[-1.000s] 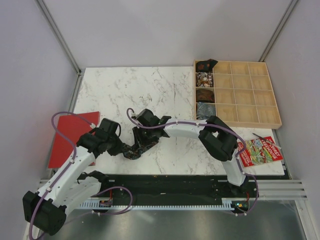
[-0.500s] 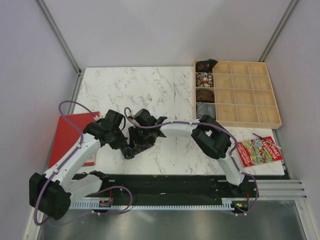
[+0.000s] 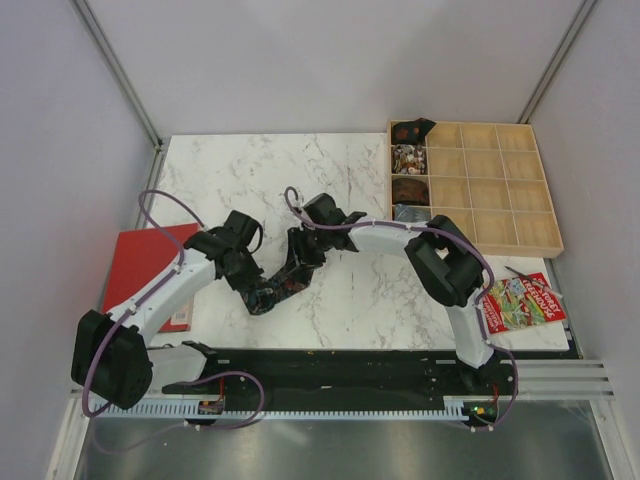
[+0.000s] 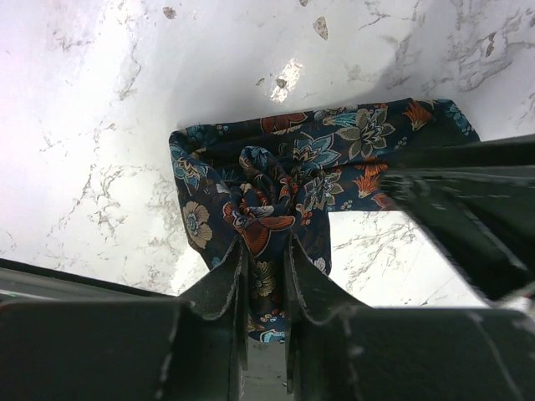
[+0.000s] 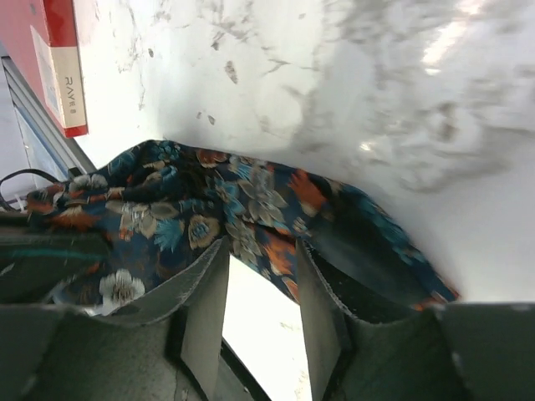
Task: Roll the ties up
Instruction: Roll the tie at the center of the board.
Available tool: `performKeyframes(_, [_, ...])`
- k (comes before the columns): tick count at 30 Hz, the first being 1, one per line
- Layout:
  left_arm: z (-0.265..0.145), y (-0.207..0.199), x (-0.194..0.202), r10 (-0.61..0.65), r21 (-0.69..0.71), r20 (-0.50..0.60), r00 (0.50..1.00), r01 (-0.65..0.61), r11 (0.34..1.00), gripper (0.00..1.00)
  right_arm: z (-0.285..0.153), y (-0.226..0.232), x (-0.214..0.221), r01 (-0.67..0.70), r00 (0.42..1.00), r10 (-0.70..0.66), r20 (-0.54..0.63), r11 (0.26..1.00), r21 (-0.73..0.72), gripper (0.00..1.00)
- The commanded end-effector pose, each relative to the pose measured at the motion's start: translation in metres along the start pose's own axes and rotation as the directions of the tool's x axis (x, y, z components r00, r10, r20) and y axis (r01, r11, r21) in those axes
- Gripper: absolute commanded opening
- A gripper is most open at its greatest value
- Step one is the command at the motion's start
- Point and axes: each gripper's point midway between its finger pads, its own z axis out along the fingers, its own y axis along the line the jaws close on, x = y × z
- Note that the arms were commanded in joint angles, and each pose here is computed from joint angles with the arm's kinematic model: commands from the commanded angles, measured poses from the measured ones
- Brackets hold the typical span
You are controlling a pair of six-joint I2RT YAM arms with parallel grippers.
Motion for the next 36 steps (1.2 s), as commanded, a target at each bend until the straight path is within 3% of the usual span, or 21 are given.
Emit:
performKeyframes(1, [-0.001, -0.013, -0.015, 0.034, 0.021, 0.054, 0.998, -0.035, 0.999, 0.05, -0.045, 0.014, -0.012, 0.071, 0.996, -0.069, 0.049, 0.997, -0.042, 0.47])
performKeyframes(9, [0.005, -0.024, -0.019, 0.063, 0.0, 0.043, 0.997, -0.063, 0.998, 0.05, -0.08, -0.025, -0.011, 0.047, 0.994, -0.053, 0.09, 0.997, 0.067, 0.47])
performKeyframes(13, [0.008, -0.032, -0.021, 0.068, -0.001, 0.038, 0.997, -0.068, 0.998, 0.1, -0.082, -0.033, -0.001, 0.046, 0.995, -0.053, 0.079, 0.995, 0.087, 0.47])
performKeyframes(21, [0.011, -0.069, -0.019, 0.091, 0.072, 0.004, 0.996, -0.091, 0.993, 0.44, -0.082, -0.042, 0.01, 0.037, 0.996, -0.045, 0.081, 0.994, 0.103, 0.48])
performKeyframes(22, [0.009, -0.074, -0.018, 0.104, 0.087, 0.002, 0.995, -0.103, 0.991, 0.51, -0.084, -0.041, 0.009, 0.039, 0.995, -0.048, 0.085, 0.994, 0.102, 0.47])
performKeyframes(23, [0.002, -0.086, -0.017, 0.127, 0.119, 0.003, 0.992, -0.127, 0.985, 0.68, -0.085, -0.04, 0.009, 0.043, 0.995, -0.051, 0.085, 0.994, 0.101, 0.47])
performKeyframes(26, [-0.017, -0.097, -0.015, 0.158, 0.173, 0.028, 0.987, -0.16, 0.972, 0.88, -0.091, -0.038, 0.006, 0.045, 0.994, -0.055, 0.099, 0.993, 0.105, 0.47])
performKeyframes(29, [-0.041, -0.091, -0.022, 0.14, 0.211, 0.09, 0.986, -0.156, 0.965, 0.93, -0.098, -0.03, 0.003, 0.053, 0.991, -0.065, 0.117, 0.994, 0.098, 0.47])
performKeyframes(36, [-0.065, -0.028, -0.022, 0.051, 0.132, 0.176, 0.983, -0.075, 0.988, 0.91, -0.117, 0.002, -0.01, 0.073, 0.983, -0.079, 0.168, 0.997, 0.039, 0.47])
